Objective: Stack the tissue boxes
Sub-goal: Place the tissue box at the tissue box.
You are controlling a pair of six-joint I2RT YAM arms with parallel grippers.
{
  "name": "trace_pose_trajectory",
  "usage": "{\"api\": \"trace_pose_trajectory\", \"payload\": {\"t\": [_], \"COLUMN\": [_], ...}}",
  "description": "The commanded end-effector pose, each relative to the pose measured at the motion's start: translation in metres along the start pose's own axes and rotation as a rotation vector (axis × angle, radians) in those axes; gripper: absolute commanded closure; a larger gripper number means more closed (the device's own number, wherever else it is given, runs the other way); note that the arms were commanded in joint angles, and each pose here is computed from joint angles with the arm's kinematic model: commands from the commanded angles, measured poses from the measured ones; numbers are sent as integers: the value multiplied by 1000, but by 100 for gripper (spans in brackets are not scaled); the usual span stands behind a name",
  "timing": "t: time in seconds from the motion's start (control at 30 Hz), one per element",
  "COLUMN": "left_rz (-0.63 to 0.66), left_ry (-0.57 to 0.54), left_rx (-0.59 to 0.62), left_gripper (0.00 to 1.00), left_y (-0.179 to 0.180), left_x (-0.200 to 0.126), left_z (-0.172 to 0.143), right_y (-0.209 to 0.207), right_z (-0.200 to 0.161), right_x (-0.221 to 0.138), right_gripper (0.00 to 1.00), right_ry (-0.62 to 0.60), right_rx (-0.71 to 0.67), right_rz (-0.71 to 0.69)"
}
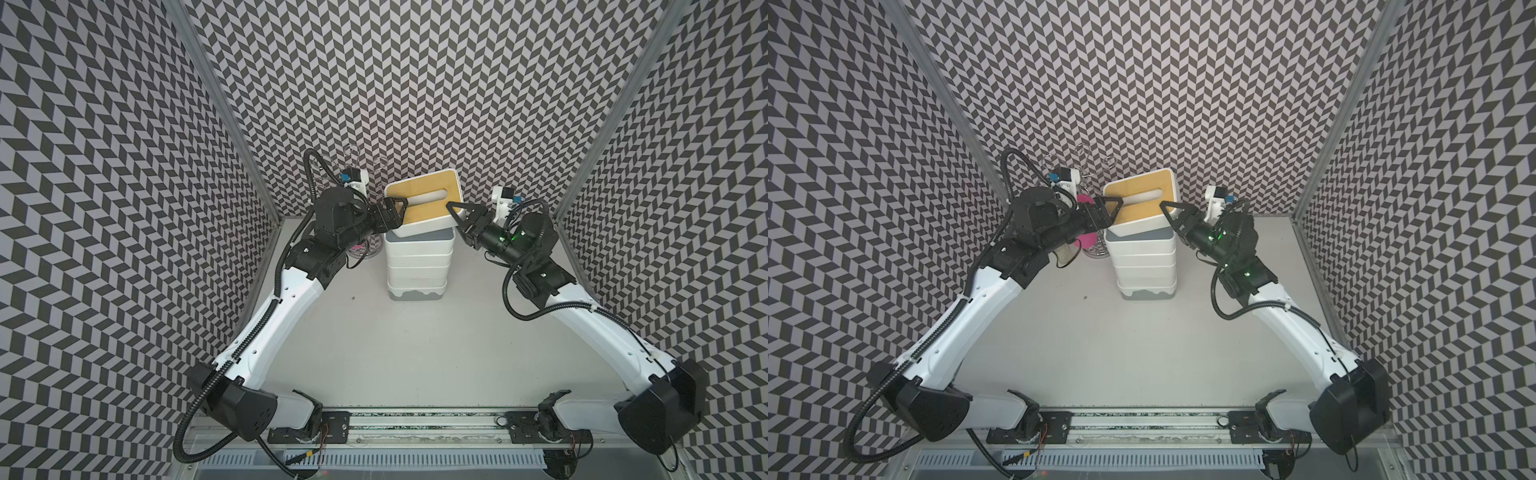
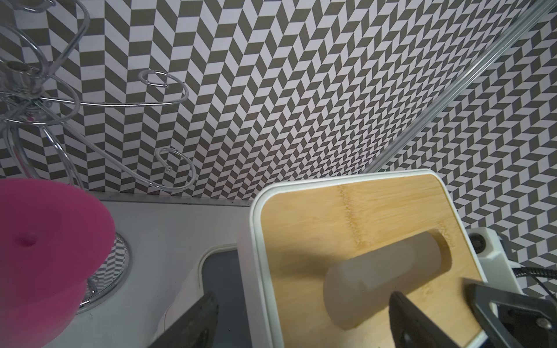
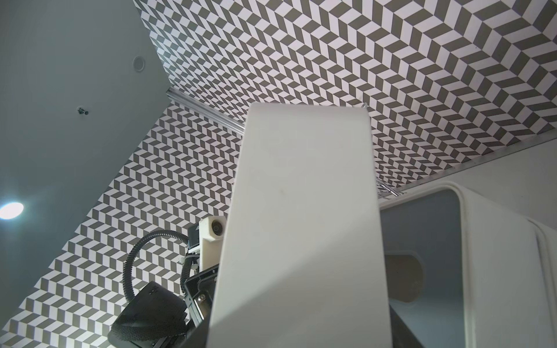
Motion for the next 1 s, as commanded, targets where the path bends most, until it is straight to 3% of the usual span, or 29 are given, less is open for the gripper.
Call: {"api": "trace_pose_trajectory", "payload": {"t": [0.0, 0.23, 0.53, 0.97], "left_rz": [-50, 23, 97, 167], "left_ry": [-36, -33, -8, -4], "left_rx": [9, 8, 18, 36], "left_gripper": [12, 18, 21, 22], "left_y": [-12, -1, 8, 13], "left_x": [-1, 10, 24, 33], "left_z": [14, 9, 2, -7], "right_y": [40, 26, 18, 18], "right_z": [17, 11, 7, 11], "right_x": [-5, 0, 0, -10], "right_gripper": [57, 52, 34, 17], "right_ry": [-64, -26, -13, -44], "right_rx": [-55, -43, -55, -86], "right_rz": [150, 128, 99, 55]}}
Point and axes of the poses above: each gripper's point midway between its finger pads, its own x axis out along the fingers, its own y axis along the line the jaws close on, z = x × y, the point moved 8 cm from there along -x, back along the fingers, and after that the axes turned 1 degree about -x, right-handed, at the moved point
